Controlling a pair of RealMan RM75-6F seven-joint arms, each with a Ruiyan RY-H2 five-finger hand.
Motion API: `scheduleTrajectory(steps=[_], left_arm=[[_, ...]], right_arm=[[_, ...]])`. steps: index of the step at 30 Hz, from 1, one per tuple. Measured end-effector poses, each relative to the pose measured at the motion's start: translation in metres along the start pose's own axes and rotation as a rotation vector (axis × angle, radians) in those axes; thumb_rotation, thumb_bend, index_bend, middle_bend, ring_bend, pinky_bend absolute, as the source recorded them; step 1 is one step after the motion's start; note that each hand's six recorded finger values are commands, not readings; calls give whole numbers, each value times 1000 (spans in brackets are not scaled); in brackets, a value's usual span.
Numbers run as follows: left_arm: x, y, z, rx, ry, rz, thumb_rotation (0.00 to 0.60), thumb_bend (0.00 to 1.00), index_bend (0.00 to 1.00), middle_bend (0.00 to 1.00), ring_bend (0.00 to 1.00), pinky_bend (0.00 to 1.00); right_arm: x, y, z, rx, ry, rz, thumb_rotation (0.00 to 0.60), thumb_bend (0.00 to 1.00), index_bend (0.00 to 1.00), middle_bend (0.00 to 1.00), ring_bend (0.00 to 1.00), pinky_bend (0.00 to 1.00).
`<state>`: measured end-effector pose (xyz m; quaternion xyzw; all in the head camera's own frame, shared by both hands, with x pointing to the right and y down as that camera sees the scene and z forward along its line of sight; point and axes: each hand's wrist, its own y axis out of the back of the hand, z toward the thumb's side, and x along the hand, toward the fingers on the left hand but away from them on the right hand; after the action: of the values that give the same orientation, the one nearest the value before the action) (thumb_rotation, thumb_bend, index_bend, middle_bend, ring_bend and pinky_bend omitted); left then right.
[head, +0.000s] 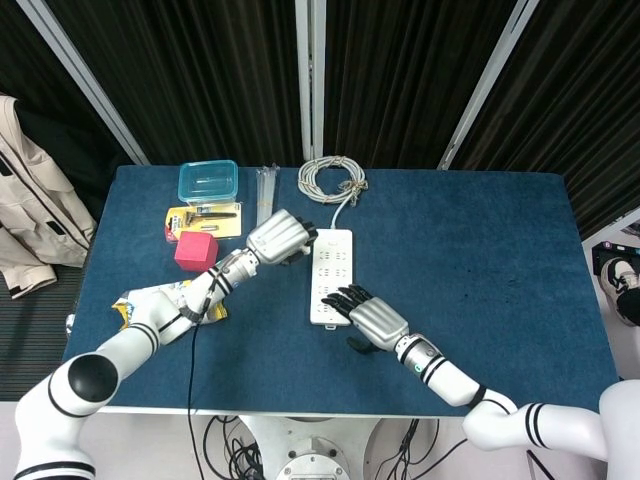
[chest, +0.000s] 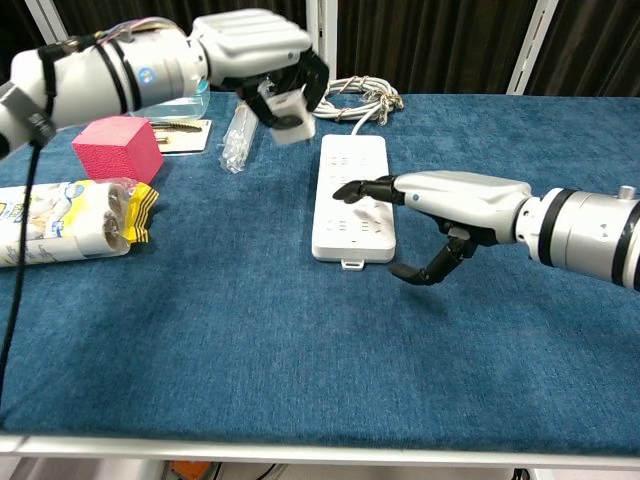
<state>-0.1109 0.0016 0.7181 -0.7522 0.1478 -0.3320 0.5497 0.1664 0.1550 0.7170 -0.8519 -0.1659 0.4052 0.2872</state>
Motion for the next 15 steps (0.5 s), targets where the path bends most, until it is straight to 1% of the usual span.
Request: scheduleTrajectory(steps=[3, 4, 5, 8, 10, 12, 15], left_arm=[[-14, -9, 6, -6, 14, -46, 600, 247, 360, 548, 479, 639], [-18, -11, 8, -8, 19, -56, 600, 218, 339, 526, 455, 613], [-23, -13, 10, -9, 28, -69, 600, 177, 295, 480, 405, 548], [-37, -16, 11, -11, 61, -94, 600, 130, 196, 374, 298, 396], [-46, -15, 11, -19, 83, -99, 600, 122, 176, 343, 267, 358], [-59, -10, 9, -49, 111, -86, 600, 117, 175, 334, 264, 338], [-81, 4, -2, -102, 169, -36, 600, 115, 174, 326, 257, 294]], right_arm=[[8, 5, 0, 6, 12, -23, 600, 361, 0, 76, 0, 0], [11, 6, -1, 10, 13, -29, 600, 362, 0, 77, 0, 0], [15, 8, -2, 14, 13, -35, 600, 361, 0, 76, 0, 0], [27, 16, -6, 28, 10, -66, 600, 361, 0, 77, 0, 0], [38, 25, -9, 39, 4, -98, 600, 361, 0, 77, 0, 0], [49, 35, -14, 51, -7, -133, 600, 361, 0, 77, 0, 0], [75, 55, -27, 79, -44, -200, 600, 361, 0, 77, 0, 0]])
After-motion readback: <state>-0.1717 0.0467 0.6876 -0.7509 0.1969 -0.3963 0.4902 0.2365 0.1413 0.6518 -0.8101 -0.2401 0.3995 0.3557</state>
